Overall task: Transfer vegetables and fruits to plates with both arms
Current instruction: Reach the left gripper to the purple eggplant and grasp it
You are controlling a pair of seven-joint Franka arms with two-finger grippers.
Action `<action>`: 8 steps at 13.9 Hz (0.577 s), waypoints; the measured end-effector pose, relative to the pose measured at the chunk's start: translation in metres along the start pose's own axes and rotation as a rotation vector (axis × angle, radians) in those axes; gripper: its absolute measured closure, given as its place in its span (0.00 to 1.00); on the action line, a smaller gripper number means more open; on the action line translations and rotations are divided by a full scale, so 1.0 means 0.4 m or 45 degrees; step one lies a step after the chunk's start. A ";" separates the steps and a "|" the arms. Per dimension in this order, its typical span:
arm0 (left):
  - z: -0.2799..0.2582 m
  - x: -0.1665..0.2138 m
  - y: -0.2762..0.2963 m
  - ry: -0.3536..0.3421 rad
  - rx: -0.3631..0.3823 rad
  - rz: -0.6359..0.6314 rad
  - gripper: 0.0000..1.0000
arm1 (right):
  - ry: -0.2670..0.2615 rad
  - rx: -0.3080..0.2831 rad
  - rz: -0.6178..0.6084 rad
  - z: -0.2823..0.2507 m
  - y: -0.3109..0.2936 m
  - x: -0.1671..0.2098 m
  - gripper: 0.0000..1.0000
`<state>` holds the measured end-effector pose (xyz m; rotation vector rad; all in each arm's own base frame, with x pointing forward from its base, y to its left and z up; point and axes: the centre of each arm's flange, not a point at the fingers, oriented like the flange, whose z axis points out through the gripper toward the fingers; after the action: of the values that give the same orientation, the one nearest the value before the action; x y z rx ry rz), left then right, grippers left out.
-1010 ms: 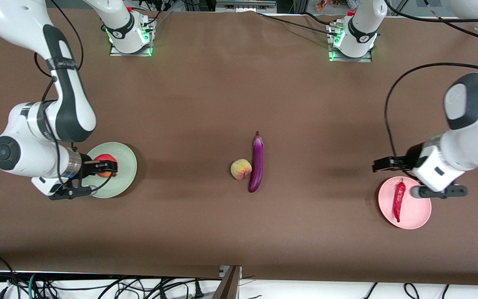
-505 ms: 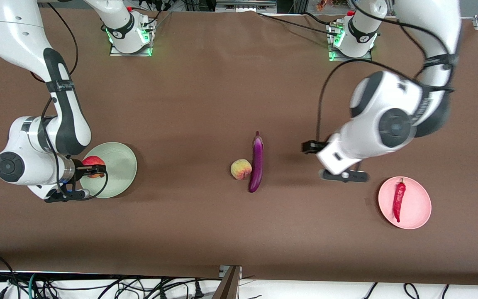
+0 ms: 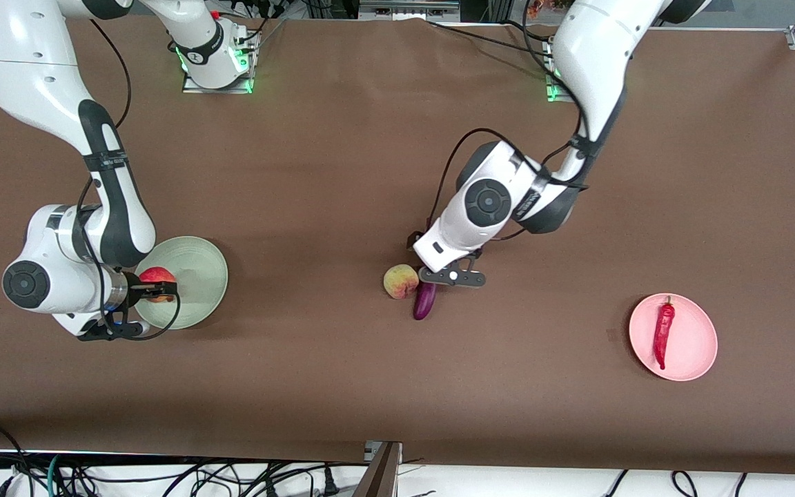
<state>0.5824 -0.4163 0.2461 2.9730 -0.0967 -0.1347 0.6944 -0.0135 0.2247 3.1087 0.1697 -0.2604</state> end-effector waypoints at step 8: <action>0.188 -0.006 -0.011 0.010 0.041 0.029 0.32 | 0.018 -0.003 -0.001 0.035 0.000 0.010 0.19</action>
<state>0.5732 -0.4237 0.1716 3.0032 -0.1328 -0.1201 0.6960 -0.0133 0.2102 3.1087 0.1714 -0.2383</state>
